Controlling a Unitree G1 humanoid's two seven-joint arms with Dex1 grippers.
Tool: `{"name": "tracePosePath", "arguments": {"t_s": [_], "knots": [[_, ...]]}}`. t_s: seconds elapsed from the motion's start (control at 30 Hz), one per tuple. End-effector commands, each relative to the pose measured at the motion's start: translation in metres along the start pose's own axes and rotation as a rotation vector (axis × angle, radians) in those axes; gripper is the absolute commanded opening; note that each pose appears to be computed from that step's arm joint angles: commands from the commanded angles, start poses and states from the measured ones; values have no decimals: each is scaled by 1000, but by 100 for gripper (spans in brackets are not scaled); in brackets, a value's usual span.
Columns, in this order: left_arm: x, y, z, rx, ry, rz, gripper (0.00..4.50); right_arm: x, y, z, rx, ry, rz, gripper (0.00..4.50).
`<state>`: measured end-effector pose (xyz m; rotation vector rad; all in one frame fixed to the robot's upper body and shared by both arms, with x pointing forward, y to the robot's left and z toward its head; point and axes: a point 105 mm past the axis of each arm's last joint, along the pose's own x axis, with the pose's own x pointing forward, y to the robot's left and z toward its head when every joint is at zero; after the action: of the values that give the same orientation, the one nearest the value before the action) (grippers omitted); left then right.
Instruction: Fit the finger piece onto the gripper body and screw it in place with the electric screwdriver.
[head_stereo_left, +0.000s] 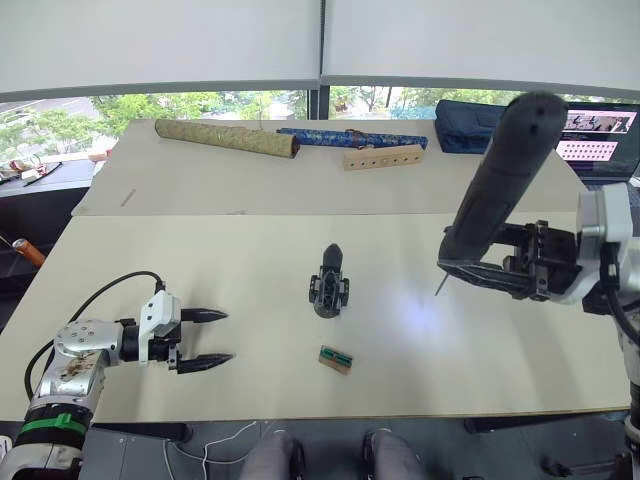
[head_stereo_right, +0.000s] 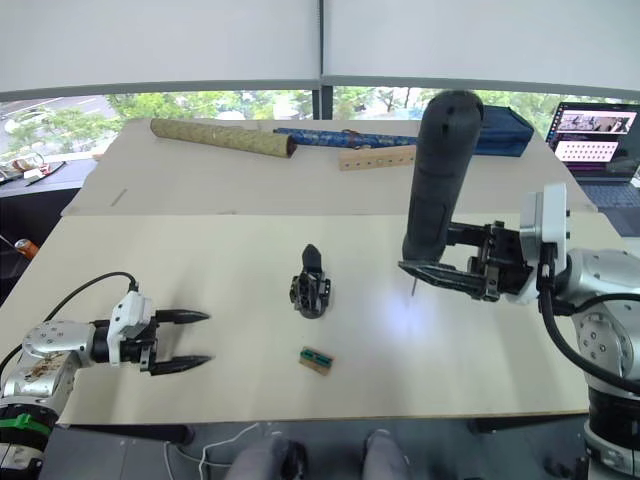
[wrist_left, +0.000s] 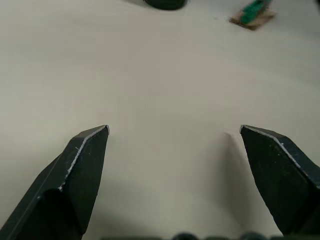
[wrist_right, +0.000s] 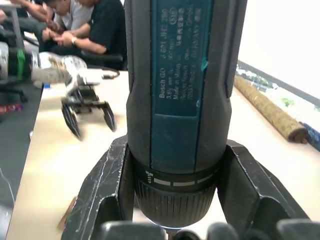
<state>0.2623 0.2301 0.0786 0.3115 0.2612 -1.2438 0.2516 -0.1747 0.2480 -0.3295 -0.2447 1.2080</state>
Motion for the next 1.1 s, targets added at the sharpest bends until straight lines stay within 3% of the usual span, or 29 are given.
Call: {"name": "tracePosePath", "arguments": {"t_s": [0.03,0.13,0.3,0.7,1.1], "knots": [[7,-3,27,83,-68,-28,444,7,9,25,-92,-78,30,190],[21,-14,38,133,-92,-73,444,25,22,32,-58,-148,99,190],[54,-52,43,200,-92,-216,444,57,47,45,14,-276,214,190],[117,-57,39,201,-108,-210,444,98,71,11,106,-332,353,190],[143,-61,30,187,-90,-208,444,100,73,-15,81,-260,372,190]]}}
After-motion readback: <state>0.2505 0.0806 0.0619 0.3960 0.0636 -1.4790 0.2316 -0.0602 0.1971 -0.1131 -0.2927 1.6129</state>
